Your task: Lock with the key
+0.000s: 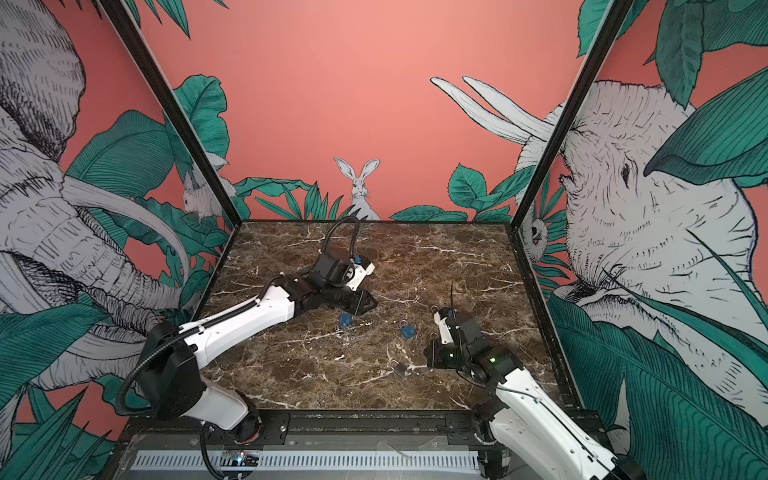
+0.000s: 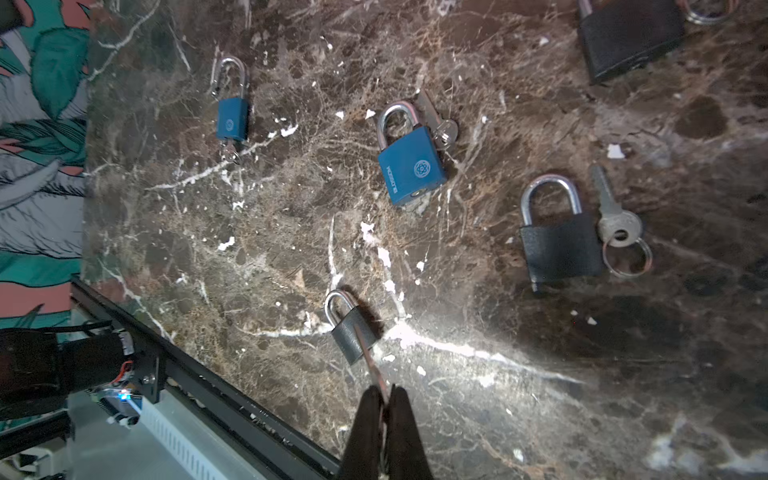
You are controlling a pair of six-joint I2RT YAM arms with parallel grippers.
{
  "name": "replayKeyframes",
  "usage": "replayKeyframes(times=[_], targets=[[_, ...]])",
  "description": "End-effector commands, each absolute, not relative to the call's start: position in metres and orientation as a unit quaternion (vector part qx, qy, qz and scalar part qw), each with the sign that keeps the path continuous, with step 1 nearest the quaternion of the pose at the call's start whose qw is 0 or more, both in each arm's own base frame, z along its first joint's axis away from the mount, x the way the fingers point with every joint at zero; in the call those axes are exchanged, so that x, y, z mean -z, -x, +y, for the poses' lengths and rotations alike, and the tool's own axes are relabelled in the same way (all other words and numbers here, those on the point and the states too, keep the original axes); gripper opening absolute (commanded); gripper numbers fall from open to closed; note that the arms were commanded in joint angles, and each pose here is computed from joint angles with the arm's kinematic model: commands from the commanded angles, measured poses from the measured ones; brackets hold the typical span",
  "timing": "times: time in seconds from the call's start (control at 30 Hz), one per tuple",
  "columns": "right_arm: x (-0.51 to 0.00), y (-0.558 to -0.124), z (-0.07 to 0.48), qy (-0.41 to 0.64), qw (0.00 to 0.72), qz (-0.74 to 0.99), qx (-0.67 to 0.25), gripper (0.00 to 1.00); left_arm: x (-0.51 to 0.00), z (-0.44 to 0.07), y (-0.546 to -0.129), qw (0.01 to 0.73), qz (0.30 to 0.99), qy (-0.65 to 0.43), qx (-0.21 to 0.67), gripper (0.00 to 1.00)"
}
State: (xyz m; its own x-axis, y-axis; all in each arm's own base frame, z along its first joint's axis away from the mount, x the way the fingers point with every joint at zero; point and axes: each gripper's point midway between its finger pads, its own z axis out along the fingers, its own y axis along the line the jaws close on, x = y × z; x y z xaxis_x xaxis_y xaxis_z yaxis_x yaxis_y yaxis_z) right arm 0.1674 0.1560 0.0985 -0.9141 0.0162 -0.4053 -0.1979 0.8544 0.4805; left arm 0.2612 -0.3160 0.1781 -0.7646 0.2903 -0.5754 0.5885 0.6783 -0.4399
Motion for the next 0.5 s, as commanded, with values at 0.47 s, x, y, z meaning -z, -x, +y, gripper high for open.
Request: replayKeyframes(times=[0.47], targets=[[-0.065, -0.192, 0.203, 0.093, 0.207, 0.945, -0.235, 0.0, -0.198, -0.257, -0.251, 0.328, 0.881, -0.176, 0.292, 0.39]])
